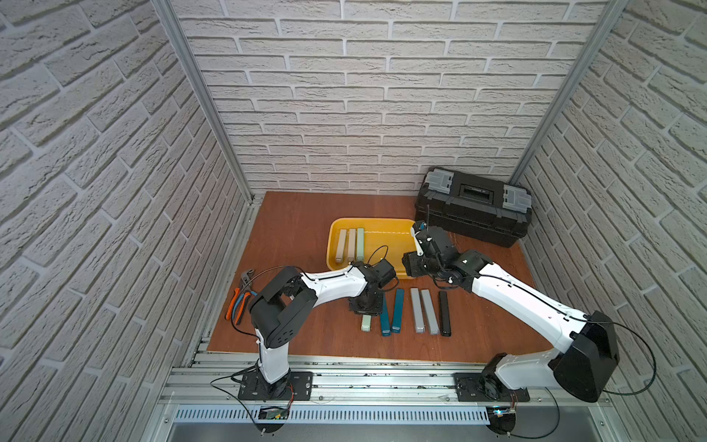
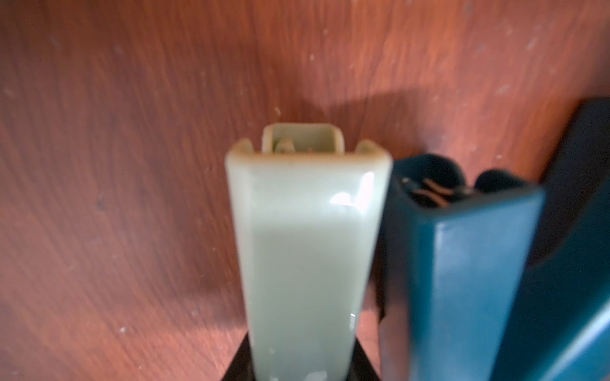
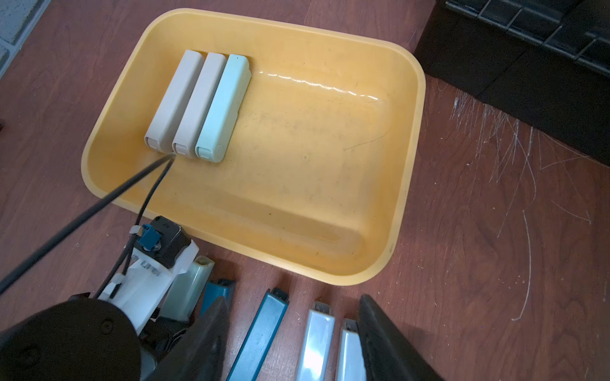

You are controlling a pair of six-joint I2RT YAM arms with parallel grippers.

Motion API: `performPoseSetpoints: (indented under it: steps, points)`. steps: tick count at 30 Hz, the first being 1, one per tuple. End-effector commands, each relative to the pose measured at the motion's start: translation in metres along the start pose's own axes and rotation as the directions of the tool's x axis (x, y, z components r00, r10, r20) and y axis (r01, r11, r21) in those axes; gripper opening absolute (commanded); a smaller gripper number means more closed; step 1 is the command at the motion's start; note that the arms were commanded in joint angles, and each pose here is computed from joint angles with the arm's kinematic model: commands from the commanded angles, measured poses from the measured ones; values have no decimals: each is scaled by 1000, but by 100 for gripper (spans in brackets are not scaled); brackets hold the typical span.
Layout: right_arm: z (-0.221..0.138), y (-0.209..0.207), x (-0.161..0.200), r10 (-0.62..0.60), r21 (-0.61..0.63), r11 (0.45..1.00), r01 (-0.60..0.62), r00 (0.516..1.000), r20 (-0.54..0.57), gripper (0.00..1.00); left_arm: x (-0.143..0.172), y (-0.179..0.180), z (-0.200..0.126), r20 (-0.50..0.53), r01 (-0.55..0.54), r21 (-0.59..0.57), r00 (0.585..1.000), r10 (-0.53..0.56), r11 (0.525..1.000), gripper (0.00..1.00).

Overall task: Put the pruning pliers into the storage box
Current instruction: Pick up the pruning pliers from the center of the board, then place the pruning pliers in the storage box.

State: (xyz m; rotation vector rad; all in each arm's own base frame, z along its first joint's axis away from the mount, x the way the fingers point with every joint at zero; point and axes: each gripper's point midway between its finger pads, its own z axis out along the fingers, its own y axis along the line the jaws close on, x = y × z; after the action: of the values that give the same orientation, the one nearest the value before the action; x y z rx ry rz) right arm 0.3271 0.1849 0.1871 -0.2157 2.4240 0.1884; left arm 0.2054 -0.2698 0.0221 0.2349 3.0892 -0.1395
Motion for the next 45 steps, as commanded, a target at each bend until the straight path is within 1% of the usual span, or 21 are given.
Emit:
performPoseSetpoints:
  steps: [1,7,11,15,20,24,28,33,36,39,42,45]
  points:
    - [-7,5,-9,20,-30,999,-18,999,49,63,9,10,-22,13,10,-19,1000,-10,1000,11]
    - [-8,7,-12,26,-38,999,-24,998,57,63,9,12,-66,69,26,11,997,-26,1000,12]
    - [-10,6,-14,15,-32,999,-13,998,67,63,-9,10,-98,136,30,40,990,-35,999,13]
    - [-19,-7,-20,-17,37,999,13,995,97,63,-38,9,-125,194,16,58,981,-27,998,13]
    - [-34,-6,-23,-23,3,1000,23,992,128,63,-92,11,-152,257,-21,30,966,13,999,13]
    - [-46,-7,-22,-12,-10,1000,13,989,147,63,-139,7,-160,281,-59,8,958,55,998,13]
    - [-59,-11,-23,-25,-7,1000,27,986,166,64,-179,1,-151,291,-77,9,954,71,997,13]
    - [-77,-31,-19,-78,72,995,67,982,170,64,-219,0,-136,306,-89,-12,948,88,996,13]
    - [-83,-31,-15,-62,51,997,54,981,182,64,-237,-3,-122,310,-78,-4,948,76,997,14]
    - [-77,-22,-9,-33,-9,999,35,986,166,65,-245,-9,-103,292,-78,15,954,70,997,14]
    - [-68,-23,-2,-24,2,1000,24,991,132,65,-247,-11,-85,268,-89,16,960,82,996,15]
    - [-62,-23,1,-31,10,999,30,992,120,65,-247,-10,-71,251,-92,1,964,89,996,15]
